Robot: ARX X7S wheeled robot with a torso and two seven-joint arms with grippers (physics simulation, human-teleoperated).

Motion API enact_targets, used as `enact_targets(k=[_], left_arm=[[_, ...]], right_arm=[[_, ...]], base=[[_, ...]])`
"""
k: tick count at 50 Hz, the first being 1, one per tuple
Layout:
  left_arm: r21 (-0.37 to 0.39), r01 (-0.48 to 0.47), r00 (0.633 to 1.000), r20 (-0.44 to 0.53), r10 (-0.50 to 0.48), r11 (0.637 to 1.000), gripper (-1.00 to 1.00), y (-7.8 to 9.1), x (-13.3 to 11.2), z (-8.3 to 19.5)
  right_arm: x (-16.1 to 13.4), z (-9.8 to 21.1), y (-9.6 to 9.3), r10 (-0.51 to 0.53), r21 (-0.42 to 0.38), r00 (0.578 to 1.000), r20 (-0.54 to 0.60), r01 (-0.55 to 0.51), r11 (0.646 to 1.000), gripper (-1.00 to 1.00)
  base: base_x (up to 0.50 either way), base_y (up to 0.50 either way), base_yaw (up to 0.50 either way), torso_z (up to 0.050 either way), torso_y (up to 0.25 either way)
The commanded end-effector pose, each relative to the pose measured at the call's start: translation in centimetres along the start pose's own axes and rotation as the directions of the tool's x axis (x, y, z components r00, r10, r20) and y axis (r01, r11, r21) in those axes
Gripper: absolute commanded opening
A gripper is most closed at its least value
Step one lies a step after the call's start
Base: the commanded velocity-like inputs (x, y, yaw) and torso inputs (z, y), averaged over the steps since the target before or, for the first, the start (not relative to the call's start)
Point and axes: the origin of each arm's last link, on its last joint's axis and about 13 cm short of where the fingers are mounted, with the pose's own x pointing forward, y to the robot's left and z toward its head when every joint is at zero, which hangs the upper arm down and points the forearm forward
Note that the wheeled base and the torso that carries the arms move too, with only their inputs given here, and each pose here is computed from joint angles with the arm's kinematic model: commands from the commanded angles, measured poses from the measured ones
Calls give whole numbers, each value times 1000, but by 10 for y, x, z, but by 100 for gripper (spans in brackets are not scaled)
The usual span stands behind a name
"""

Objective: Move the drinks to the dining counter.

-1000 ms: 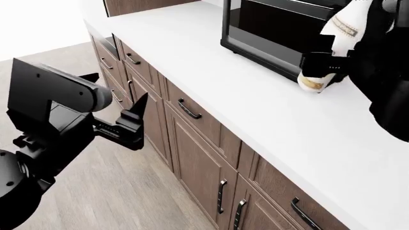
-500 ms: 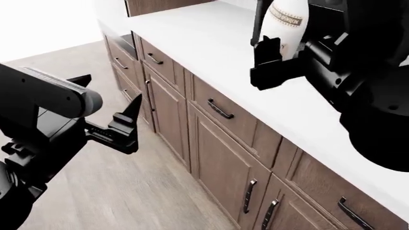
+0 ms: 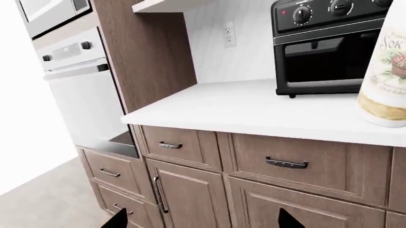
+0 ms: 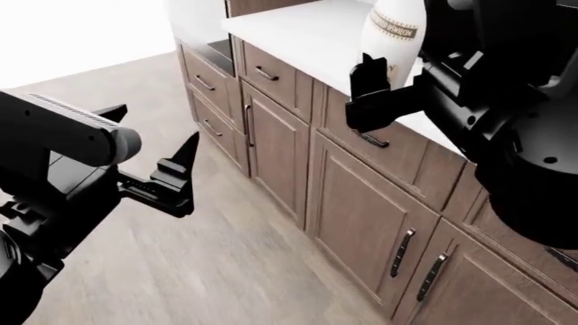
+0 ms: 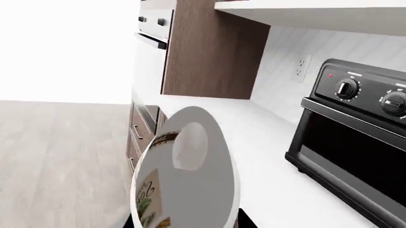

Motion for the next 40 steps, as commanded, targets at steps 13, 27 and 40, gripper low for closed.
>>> enact_targets(k=[13, 27, 40], left_arm=[[1, 2, 1000, -5, -2, 1000, 100, -1, 1, -1], [4, -1, 1000, -3, 1, 1000, 100, 0, 0, 1], [11, -2, 1000, -6, 2, 1000, 100, 0, 3, 2]], right_arm=[[1, 0, -1, -10, -20, 1000, 25, 10, 1000, -100], [2, -3, -1, -6, 2, 1000, 12, 6, 1000, -100], [5, -5, -4, -65, -101, 991, 118, 77, 992, -100]], base=[[-576, 47, 0, 0, 0], [-551, -91, 0, 1, 0], [-79, -19, 0, 0, 0]])
